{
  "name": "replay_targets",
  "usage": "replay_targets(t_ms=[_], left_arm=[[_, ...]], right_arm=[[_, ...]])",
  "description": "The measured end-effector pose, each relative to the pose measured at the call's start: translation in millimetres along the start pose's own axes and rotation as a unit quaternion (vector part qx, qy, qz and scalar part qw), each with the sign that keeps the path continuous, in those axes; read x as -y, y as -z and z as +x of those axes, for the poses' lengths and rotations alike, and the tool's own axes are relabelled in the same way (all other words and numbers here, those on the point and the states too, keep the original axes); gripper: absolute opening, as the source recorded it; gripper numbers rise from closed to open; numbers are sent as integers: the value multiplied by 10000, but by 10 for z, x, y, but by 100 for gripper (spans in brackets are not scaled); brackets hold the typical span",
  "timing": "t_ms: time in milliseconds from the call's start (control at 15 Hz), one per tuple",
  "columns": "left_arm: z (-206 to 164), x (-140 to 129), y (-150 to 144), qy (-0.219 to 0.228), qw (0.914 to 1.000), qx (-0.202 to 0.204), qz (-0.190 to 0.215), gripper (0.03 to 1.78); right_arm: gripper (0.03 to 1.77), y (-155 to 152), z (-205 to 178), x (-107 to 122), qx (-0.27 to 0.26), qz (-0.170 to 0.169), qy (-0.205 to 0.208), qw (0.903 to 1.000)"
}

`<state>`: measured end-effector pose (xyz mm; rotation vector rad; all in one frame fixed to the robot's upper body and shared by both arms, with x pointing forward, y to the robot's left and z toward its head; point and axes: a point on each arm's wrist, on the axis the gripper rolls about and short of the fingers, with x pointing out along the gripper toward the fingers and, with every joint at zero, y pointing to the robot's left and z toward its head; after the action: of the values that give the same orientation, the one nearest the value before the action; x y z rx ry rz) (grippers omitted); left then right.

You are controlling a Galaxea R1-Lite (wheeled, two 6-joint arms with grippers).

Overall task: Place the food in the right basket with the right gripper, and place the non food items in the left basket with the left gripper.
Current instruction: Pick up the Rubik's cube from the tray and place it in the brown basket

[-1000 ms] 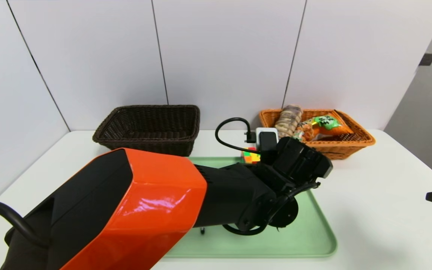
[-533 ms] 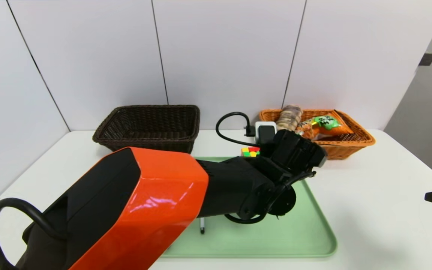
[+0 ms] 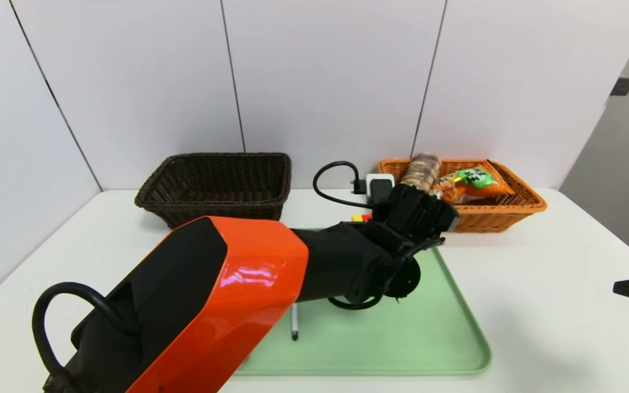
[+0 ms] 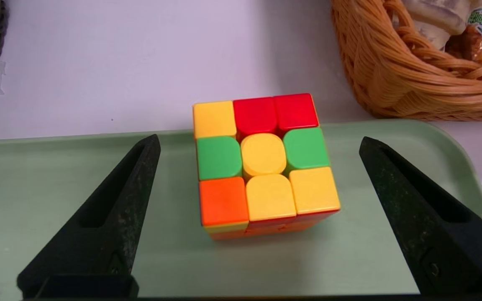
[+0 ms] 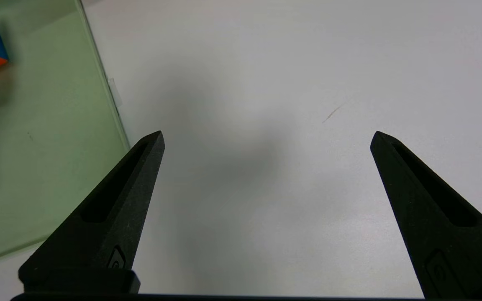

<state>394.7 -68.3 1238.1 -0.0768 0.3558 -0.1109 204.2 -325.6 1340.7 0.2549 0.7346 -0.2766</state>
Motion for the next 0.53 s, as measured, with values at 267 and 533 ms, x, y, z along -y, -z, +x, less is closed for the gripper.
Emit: replay_targets(t_ms=[267,533], left_arm=[[95,-28,64,-84,9999,-44,39,147],[138,-20,123,-97,9999,-78,75,98]], right_arm=[[171,-22,29,-19,24,7,-11,10000],[171,-26,36,-23,19,-1,-9,10000]])
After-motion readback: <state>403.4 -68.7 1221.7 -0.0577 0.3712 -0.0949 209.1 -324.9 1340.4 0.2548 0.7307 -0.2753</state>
